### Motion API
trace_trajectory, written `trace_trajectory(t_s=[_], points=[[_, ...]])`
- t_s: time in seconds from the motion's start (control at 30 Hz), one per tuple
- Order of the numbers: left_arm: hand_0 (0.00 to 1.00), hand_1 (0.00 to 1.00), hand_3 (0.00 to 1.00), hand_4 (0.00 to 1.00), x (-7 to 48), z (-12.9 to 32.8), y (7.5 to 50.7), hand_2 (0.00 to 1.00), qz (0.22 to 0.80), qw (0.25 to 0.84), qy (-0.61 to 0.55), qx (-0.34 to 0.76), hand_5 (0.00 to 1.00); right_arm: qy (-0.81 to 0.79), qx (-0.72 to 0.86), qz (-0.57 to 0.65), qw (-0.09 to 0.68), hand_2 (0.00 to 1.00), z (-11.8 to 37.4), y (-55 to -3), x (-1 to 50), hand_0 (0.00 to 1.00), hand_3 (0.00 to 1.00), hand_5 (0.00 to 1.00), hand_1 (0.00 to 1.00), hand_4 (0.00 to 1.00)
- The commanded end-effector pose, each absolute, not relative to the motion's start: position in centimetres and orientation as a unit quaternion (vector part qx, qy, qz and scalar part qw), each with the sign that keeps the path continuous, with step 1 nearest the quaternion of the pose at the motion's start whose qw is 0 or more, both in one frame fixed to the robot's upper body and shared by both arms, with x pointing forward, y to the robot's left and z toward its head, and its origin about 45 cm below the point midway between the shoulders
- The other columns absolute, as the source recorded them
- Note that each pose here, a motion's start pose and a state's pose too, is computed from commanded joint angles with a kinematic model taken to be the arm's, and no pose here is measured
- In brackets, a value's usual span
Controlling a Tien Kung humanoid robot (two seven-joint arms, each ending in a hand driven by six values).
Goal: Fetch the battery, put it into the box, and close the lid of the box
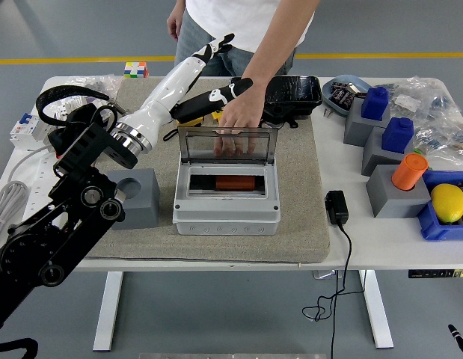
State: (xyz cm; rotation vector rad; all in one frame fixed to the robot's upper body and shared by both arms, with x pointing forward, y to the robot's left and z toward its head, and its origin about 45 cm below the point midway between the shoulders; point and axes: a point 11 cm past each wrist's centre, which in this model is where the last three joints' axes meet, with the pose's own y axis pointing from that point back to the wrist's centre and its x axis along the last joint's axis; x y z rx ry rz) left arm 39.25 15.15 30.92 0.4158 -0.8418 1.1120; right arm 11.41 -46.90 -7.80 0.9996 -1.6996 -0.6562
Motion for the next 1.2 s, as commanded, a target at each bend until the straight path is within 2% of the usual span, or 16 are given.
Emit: trace_trajectory(t_s=[0.13,0.17,0.37,0.4,0.57,0.6,0.77,0.8,0.97,1.0,1.2], points=[[0.998,0.998,0.998,0.998,39.6,29.9,16.0,0.998,0.482,0.709,-0.432,0.279,0.998,-0.706,0.413,-0.273,0.507,0.855,-7.8,-47.0,11.4,0.905,0.889,0.998,0.897,0.998],[0.998,0.998,0.859,0.998,39.6,29.7,16.2,0.998,0.474,0.698,-0.444,0.300,0.998,-0.706,0.413,-0.273,0.507,0.855,-7.8,-47.0,11.3,0.905,0.888,0.998,0.897,0.998],[0.998,0.998,0.859,0.998,39.9,27.4,17.5,0.998,0.426,0.647,-0.473,0.420,0.998,-0.706,0.414,-0.272,0.506,0.855,-7.8,-46.9,11.5,0.905,0.888,0.998,0.897,0.998],[0.998,0.998,0.820,0.998,39.8,26.9,17.6,0.932,0.416,0.647,-0.469,0.434,0.998,-0.707,0.414,-0.272,0.505,0.854,-7.8,-46.9,11.5,0.905,0.889,0.998,0.897,0.998],[0.998,0.998,0.820,0.998,39.2,26.5,17.4,0.932,0.395,0.661,-0.460,0.442,0.998,-0.708,0.412,-0.272,0.506,0.854,-7.7,-47.1,11.5,0.905,0.889,0.998,0.897,0.998],[0.998,0.928,0.790,0.998,39.2,26.3,17.4,0.820,0.388,0.667,-0.453,0.446,0.998,-0.708,0.411,-0.272,0.506,0.854,-7.7,-47.1,11.4,0.904,0.889,0.998,0.896,0.998],[0.998,0.928,0.790,0.998,38.7,25.9,17.1,0.820,0.375,0.680,-0.451,0.440,0.998,-0.708,0.410,-0.272,0.506,0.854,-7.7,-47.2,11.4,0.904,0.889,0.998,0.896,0.998],[0.998,0.870,0.772,0.998,38.7,26.0,17.0,0.787,0.376,0.680,-0.451,0.439,0.998,-0.708,0.411,-0.272,0.506,0.854,-7.7,-47.2,11.4,0.904,0.889,0.998,0.895,0.998],[0.998,0.870,0.772,0.998,38.5,26.2,16.9,0.787,0.373,0.685,-0.450,0.434,0.998,-0.708,0.411,-0.271,0.506,0.854,-7.7,-47.2,11.4,0.904,0.889,0.998,0.895,0.998],[0.982,0.767,0.755,0.998,38.4,26.3,16.8,0.730,0.371,0.687,-0.452,0.430,0.998,-0.708,0.410,-0.271,0.507,0.854,-7.7,-47.2,11.4,0.897,0.887,0.998,0.895,0.998],[0.974,0.775,0.759,0.998,37.8,27.1,16.5,0.733,0.366,0.694,-0.457,0.418,0.998,-0.709,0.407,-0.271,0.508,0.853,-7.6,-47.4,11.3,0.896,0.888,0.998,0.894,0.998]])
